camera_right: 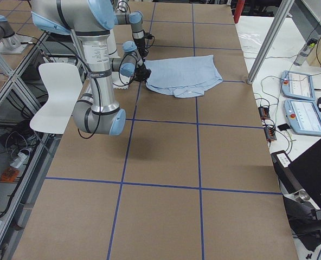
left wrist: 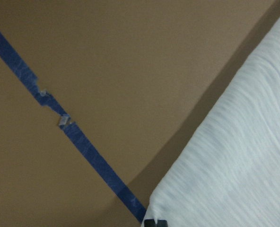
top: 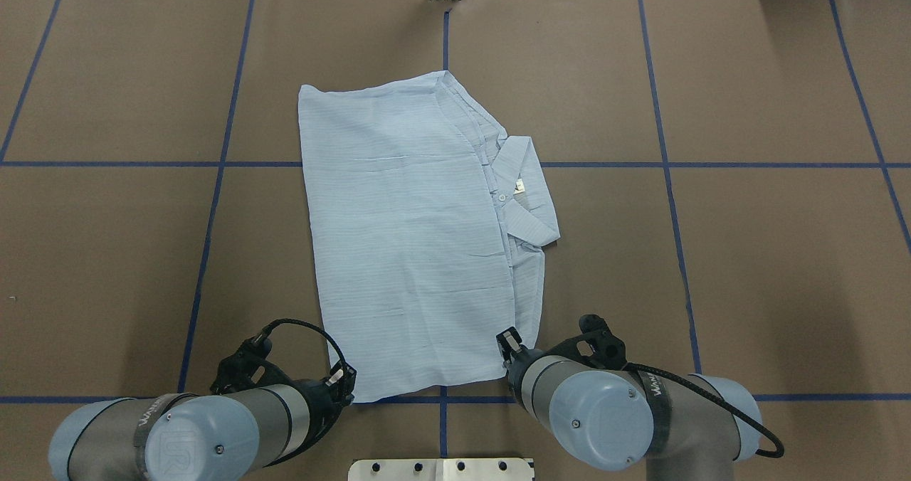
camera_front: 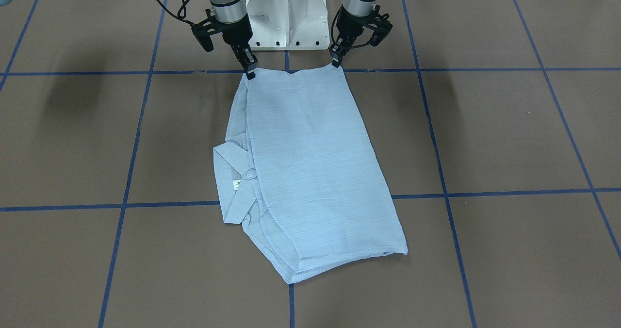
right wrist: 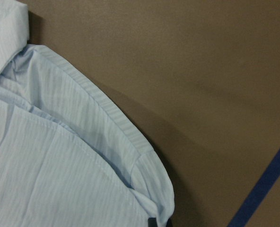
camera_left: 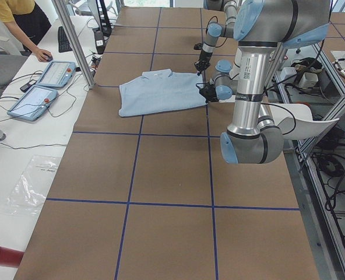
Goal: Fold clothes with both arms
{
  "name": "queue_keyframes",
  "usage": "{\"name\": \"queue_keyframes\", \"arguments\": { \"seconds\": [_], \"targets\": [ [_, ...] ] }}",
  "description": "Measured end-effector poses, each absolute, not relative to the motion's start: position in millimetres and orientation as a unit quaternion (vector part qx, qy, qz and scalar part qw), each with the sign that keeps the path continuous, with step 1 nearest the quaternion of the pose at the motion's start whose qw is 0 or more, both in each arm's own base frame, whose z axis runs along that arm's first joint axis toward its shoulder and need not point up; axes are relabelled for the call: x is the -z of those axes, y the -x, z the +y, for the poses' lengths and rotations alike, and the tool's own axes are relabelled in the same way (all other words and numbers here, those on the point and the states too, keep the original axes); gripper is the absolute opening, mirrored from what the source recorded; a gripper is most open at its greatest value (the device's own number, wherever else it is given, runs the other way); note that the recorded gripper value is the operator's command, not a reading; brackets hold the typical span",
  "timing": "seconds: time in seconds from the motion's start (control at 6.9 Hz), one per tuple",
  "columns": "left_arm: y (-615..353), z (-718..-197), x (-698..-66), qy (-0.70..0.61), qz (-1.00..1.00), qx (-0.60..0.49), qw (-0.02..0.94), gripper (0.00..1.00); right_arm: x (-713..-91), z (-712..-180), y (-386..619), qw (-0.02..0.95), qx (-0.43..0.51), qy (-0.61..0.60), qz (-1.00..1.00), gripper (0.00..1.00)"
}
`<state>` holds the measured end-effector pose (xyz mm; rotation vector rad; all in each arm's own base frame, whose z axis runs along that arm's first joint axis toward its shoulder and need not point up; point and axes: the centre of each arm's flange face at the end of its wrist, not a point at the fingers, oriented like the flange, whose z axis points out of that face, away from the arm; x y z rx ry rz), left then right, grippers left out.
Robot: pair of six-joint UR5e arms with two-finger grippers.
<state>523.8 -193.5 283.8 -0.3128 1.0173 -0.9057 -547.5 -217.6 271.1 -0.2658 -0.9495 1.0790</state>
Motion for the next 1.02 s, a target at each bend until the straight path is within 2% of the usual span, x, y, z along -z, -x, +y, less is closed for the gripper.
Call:
{"name": "queue_keyframes", "arguments": {
  "seconds": [0.73,1.02],
  "targets": [
    [-436.7,-192.8,-200.6,0.176,0.545,0.404,0.714,0.0,-210.6,-221.7,494.9,0.728,-0.52,0.048,-0.445,0.0],
    [-414.4,-233.3,-196.4,0.149,0.553,0.408,0.711,0.0,-179.8,-269.3,478.5,0.726,-0.515,0.02,-0.455,0.0]
  ]
}}
